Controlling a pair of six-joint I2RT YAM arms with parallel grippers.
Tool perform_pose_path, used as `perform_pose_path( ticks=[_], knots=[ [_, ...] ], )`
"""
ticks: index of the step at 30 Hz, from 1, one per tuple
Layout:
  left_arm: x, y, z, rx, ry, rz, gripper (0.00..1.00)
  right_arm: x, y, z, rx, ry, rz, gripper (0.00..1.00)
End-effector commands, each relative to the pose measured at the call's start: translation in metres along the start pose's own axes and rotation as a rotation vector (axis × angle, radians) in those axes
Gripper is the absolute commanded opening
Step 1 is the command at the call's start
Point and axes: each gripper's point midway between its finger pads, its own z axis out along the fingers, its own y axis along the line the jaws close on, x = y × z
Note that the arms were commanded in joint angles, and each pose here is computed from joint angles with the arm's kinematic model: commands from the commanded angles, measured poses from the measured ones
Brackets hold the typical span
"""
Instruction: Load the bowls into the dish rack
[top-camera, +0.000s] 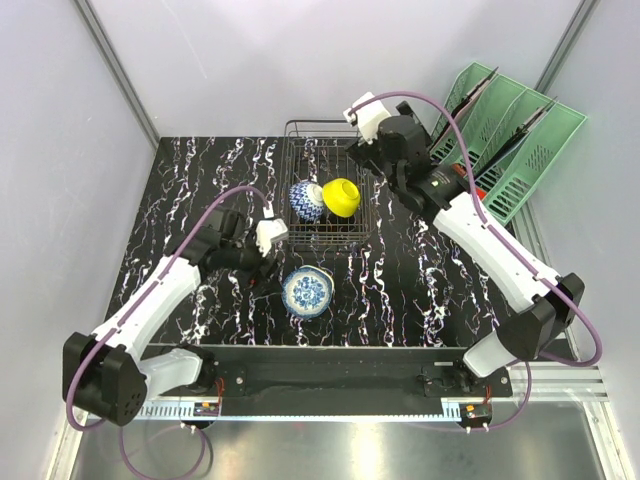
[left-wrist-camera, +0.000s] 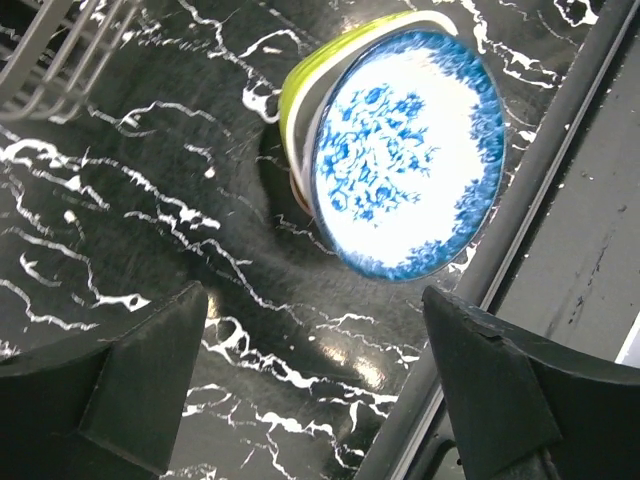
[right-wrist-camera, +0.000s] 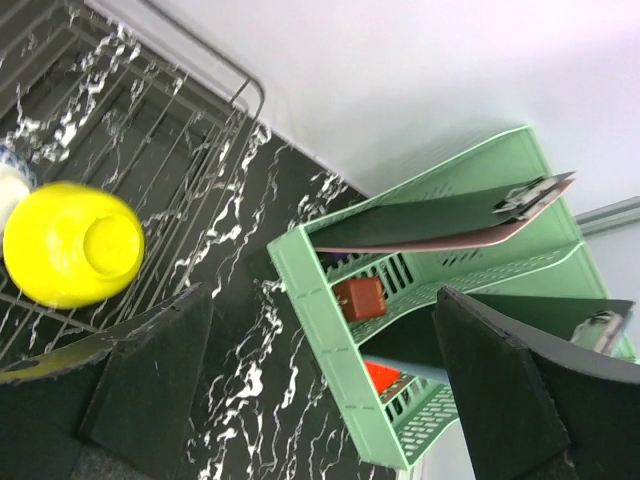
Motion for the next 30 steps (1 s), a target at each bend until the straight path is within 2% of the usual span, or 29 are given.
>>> perform_pose_path(
  ticks=[1,11,14,15,17,18,22,30],
  knots=[
    [-0.014,0.008,0.01,-0.032,-0.043,0.027,0.89,0.009,0.018,-0.001,-0.075,-0.008,0.008,1.0],
    [-0.02,0.024,0.032,-0.071,-0.042,0.038,0.86,0.017,0.02,-0.003,-0.089,0.002,0.013,1.0],
    [-0.022,0.025,0.039,-0.058,-0.038,0.046,0.76,0.017,0.021,-0.001,-0.09,0.003,0.012,1.0],
    [-0.022,0.024,0.042,-0.05,-0.035,0.045,0.67,0.017,0.022,0.0,-0.091,0.006,0.011,1.0],
    [-0.022,0.022,0.046,-0.036,-0.027,0.043,0.63,0.018,0.023,0.002,-0.091,0.01,0.008,1.0],
    [-0.023,0.023,0.047,-0.035,-0.029,0.047,0.53,0.019,0.023,0.003,-0.088,0.013,0.008,1.0],
    [-0.023,0.022,0.049,-0.028,-0.027,0.051,0.38,0.02,0.028,0.008,-0.096,0.023,0.001,1.0],
    [-0.017,0.01,0.053,0.022,-0.024,0.059,0.36,0.021,0.032,0.018,-0.087,0.041,-0.003,1.0]
  ],
)
